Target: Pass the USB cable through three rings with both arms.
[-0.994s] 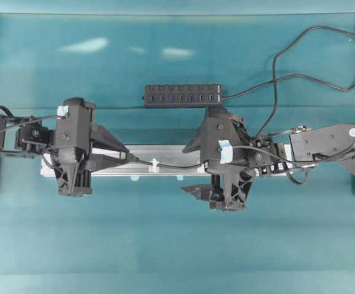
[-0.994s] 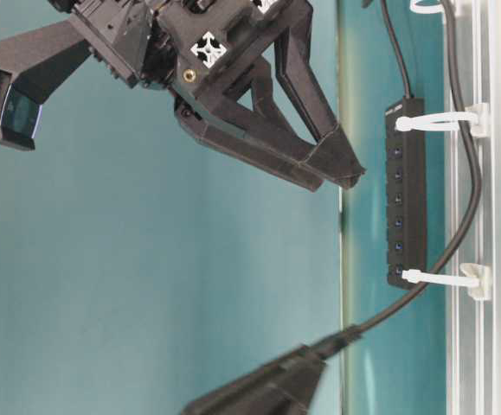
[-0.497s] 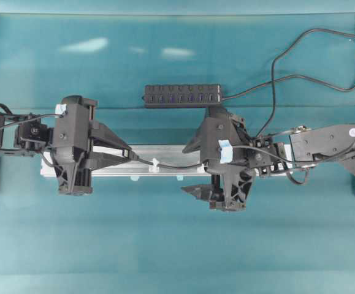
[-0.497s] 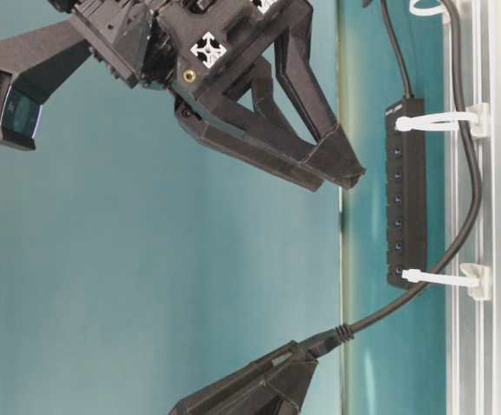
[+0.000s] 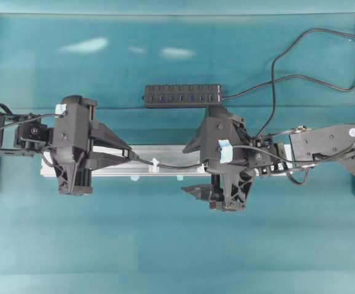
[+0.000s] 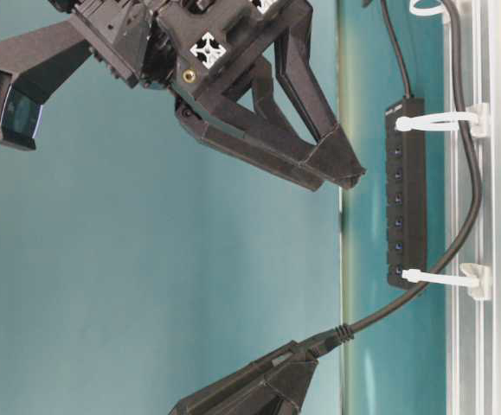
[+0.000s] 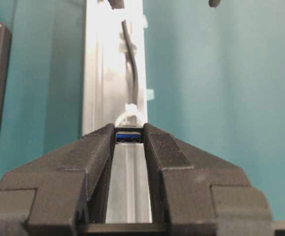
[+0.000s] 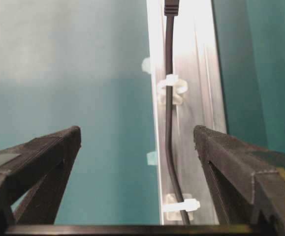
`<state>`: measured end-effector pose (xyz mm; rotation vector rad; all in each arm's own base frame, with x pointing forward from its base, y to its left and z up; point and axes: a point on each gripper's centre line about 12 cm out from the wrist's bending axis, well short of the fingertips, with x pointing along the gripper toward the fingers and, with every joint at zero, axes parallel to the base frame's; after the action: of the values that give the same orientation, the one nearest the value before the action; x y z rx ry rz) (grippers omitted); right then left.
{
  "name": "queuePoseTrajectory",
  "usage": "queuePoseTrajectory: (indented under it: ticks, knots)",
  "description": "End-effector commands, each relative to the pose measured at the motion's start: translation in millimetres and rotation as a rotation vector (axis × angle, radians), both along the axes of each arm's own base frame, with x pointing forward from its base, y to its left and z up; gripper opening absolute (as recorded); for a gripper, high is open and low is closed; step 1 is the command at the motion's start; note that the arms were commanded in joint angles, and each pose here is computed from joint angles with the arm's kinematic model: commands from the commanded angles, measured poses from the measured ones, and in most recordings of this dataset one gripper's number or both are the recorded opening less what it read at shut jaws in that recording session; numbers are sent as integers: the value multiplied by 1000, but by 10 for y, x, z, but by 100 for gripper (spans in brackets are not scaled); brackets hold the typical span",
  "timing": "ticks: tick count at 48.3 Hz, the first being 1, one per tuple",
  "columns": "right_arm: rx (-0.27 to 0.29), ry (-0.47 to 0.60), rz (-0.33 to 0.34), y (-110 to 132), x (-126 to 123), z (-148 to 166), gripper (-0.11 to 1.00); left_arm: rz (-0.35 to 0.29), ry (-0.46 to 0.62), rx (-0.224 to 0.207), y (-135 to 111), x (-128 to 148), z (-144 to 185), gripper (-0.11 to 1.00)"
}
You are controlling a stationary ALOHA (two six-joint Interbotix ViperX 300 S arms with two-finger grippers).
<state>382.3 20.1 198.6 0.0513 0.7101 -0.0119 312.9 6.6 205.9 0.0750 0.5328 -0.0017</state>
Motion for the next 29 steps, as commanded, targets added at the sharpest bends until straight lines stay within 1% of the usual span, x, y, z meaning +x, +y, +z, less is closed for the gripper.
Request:
queuePoseTrajectory:
  ticks: [1, 13, 29]
  knots:
    - [15, -19, -9, 4, 15, 51, 78, -1, -38, -1, -4, 42, 124, 25]
    - [37, -16, -26, 9, 8, 41, 78, -2, -41, -1, -9, 46, 131, 25]
    - [39, -11, -24, 26, -1, 29, 78, -6, -40, -2, -24, 45, 129, 25]
